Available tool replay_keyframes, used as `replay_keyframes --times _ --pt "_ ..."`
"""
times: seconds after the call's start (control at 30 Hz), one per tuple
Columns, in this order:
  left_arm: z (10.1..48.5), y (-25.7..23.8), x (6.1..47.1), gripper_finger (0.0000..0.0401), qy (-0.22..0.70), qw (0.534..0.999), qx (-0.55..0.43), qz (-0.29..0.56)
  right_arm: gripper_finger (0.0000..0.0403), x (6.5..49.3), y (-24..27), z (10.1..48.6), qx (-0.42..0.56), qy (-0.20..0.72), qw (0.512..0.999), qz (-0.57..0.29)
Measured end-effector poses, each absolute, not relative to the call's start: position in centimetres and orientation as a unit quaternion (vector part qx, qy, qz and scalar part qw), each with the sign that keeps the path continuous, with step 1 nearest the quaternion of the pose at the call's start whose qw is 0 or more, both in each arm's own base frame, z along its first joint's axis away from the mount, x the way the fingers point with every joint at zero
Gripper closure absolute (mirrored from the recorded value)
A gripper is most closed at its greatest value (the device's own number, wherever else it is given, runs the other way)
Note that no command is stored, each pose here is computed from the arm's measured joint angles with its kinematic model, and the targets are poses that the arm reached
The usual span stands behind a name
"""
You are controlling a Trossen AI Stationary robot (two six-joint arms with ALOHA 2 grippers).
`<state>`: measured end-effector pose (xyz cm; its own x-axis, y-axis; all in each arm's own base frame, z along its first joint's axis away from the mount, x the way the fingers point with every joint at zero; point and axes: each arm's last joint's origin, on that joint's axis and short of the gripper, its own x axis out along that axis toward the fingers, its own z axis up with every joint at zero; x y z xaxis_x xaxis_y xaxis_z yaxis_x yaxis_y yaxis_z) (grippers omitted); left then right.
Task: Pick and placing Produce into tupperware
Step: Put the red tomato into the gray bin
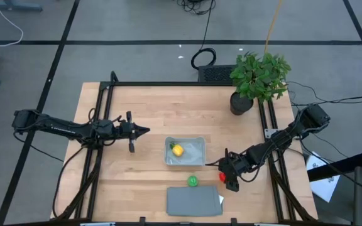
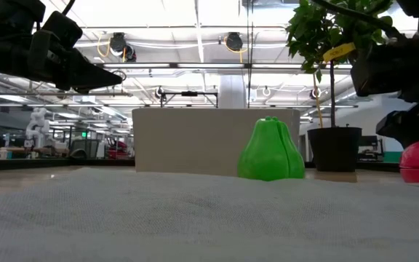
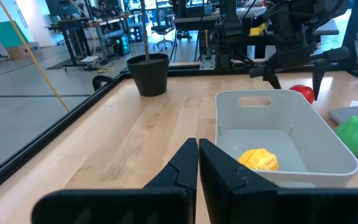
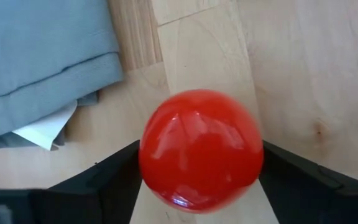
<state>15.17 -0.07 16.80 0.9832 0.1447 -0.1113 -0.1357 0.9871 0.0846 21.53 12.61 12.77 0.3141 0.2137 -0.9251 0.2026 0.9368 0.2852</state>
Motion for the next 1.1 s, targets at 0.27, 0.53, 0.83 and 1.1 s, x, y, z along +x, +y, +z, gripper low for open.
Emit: replay_keyframes --times 0.27,0.53,0.83,1.1 --pt "16.8 -0.1 15.2 0.0382 0.059 0.995 0.037 0.071 0.0161 21.5 12.6 12.8 0.174 0.585 0.792 0.006" --pt "16.8 -0.1 15.2 0.0382 0.059 0.995 0.037 0.071 0.0155 21.5 12.5 12.8 0.17 0.584 0.794 0.009" --pt "16.8 -0.1 15.2 0.0382 0.059 0.995 0.037 0.071 0.0155 22.3 12.3 13.6 0.158 0.581 0.798 0.016" --pt "16.8 -0.1 15.2 0.0382 0.059 0.995 0.037 0.071 0.0154 23.3 11.7 14.6 0.144 0.58 0.801 0.013"
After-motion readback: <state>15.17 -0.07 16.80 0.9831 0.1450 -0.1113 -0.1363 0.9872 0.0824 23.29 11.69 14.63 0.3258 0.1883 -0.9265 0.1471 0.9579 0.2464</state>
